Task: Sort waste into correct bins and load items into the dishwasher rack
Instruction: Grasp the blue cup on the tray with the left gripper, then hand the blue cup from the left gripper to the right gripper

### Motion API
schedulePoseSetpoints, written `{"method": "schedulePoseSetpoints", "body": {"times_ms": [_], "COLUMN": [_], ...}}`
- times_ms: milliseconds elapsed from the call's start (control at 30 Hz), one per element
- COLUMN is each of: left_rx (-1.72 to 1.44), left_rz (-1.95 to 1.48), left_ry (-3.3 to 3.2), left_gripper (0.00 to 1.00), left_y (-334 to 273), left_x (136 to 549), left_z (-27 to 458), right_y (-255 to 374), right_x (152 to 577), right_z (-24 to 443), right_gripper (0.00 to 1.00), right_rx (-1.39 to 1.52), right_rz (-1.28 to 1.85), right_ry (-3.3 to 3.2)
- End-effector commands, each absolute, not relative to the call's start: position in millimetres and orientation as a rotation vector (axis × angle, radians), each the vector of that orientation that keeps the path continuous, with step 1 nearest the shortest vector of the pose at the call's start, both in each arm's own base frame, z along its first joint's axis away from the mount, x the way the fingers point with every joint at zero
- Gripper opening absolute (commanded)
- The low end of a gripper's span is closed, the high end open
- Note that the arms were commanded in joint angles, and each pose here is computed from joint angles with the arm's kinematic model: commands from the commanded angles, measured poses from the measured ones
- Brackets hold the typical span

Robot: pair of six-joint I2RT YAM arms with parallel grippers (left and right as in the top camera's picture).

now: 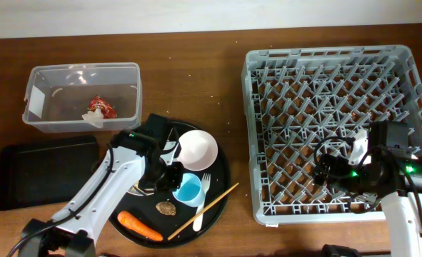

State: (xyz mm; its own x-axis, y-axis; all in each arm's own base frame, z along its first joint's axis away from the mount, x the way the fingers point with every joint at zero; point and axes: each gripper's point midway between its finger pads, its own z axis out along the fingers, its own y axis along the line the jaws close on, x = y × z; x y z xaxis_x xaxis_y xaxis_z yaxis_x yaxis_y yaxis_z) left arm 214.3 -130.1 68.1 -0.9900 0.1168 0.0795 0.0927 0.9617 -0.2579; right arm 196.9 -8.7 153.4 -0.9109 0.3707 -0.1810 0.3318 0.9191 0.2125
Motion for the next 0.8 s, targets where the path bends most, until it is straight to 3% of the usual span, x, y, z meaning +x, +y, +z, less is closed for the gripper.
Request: {"method": "schedulePoseSetpoints", "body": {"times_ms": [0, 100, 133, 267, 367, 400, 467, 600, 667, 767], "left_rx": [-0.144, -0.167, -0.31, -0.717, -0.818, -0.851, -0.897, -0.903, -0.897, -0.911], "left_rz": [0.403, 0.693, 1.127, 2.095, 2.229, 2.261, 2.274, 2.269, 2.261, 2.243], "left_ry": [-3.046, -3.097, -3.016, -2.534, -2.411, -2.369, -2.335, -2.323, -2.313, -2.315], "left_gripper": [0.01, 0.0, 0.0, 0.01, 0.0, 0.0, 0.0, 0.0, 0.0, 0.0], "left_y": [-128.1, -141.0, -170.8, -223.6, -228.6, -231.2, -236.9, -239.5, -241.5, -245.6], "left_x": [225.0, 254.2, 263.8, 261.5, 256.8, 253.7, 249.5, 247.2, 244.2, 241.5], "left_z": [77.0, 123.8, 159.8, 258.6, 276.9, 281.8, 284.5, 284.1, 283.5, 281.5], "right_y": [-7.5, 24.5, 55.3, 115.2, 132.4, 139.4, 155.1, 185.5, 191.5, 192.9], "right_x": [196.0, 205.3, 210.9, 207.3, 199.5, 195.7, 188.7, 182.4, 194.0, 210.0], "right_z": [151.6, 162.1, 179.0, 242.5, 271.6, 273.2, 278.3, 292.4, 292.1, 287.0], "right_gripper": [0.98, 0.98, 0.99, 0.98, 0.99, 0.93, 0.9, 0.91, 0.99, 0.98], "right_rx": [0.533, 0.26, 0.003, -0.523, -0.655, -0.727, -0.84, -1.035, -1.013, -0.961], "right_rz": [0.262, 0.518, 0.756, 1.208, 1.337, 1.338, 1.368, 1.409, 1.426, 1.447], "right_ry": [2.869, 2.823, 2.711, 2.213, 1.983, 1.945, 1.877, 1.719, 1.747, 1.794]}}
